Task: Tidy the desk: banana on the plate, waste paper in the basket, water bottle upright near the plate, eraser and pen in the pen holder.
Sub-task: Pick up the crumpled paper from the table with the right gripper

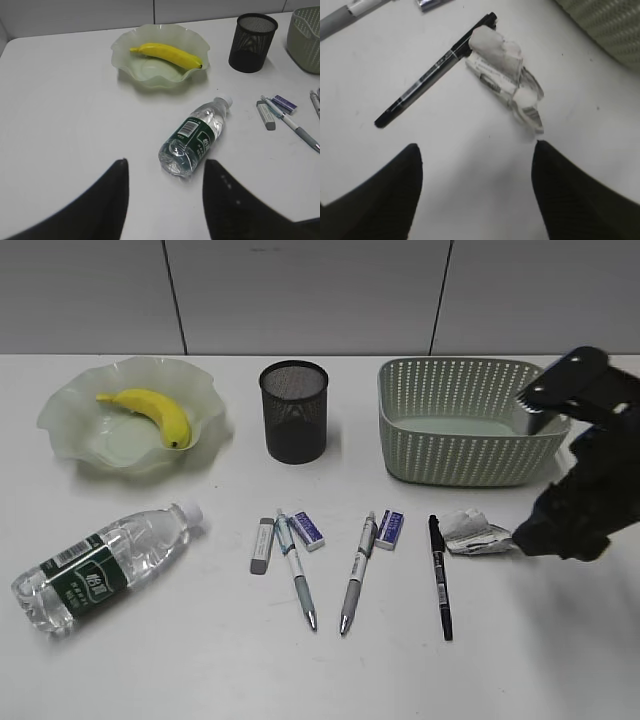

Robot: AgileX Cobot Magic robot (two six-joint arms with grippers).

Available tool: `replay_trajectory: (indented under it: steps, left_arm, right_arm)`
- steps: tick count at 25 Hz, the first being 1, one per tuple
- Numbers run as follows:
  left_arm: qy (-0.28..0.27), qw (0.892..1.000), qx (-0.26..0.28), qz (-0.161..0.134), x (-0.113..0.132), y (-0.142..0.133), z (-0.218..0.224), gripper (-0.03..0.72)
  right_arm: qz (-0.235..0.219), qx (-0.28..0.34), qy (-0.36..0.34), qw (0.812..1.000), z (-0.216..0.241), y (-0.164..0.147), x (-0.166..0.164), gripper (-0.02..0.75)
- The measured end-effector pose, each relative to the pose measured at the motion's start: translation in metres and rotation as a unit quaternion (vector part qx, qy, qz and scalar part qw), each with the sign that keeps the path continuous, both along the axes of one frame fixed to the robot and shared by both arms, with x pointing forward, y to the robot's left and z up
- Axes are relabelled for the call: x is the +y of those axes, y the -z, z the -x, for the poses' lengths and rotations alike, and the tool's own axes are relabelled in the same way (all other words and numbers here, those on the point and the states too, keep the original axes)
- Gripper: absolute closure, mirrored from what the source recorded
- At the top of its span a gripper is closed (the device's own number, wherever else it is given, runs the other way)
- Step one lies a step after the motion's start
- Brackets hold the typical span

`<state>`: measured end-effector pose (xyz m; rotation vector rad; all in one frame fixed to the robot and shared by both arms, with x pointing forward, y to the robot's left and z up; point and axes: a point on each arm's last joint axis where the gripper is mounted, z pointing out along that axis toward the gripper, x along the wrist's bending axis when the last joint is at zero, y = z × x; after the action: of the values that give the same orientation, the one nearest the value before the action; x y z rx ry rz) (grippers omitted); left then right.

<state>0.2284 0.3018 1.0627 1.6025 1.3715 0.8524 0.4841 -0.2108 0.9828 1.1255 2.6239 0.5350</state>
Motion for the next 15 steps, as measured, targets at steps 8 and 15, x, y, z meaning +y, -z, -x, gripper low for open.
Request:
replay_trajectory:
  steps: [8, 15]
  left_arm:
    - [0.000, 1.000, 0.000, 0.000, 0.000, 0.000, 0.000, 0.327]
    - [0.000, 1.000, 0.000, 0.000, 0.000, 0.000, 0.000, 0.327]
  right_arm:
    - [0.049, 0.055, -0.019, 0.997, -0.047, 0.077, 0.016, 0.196]
    - [0.054, 0.069, -0.016, 0.996, -0.060, 0.096, 0.020, 0.470]
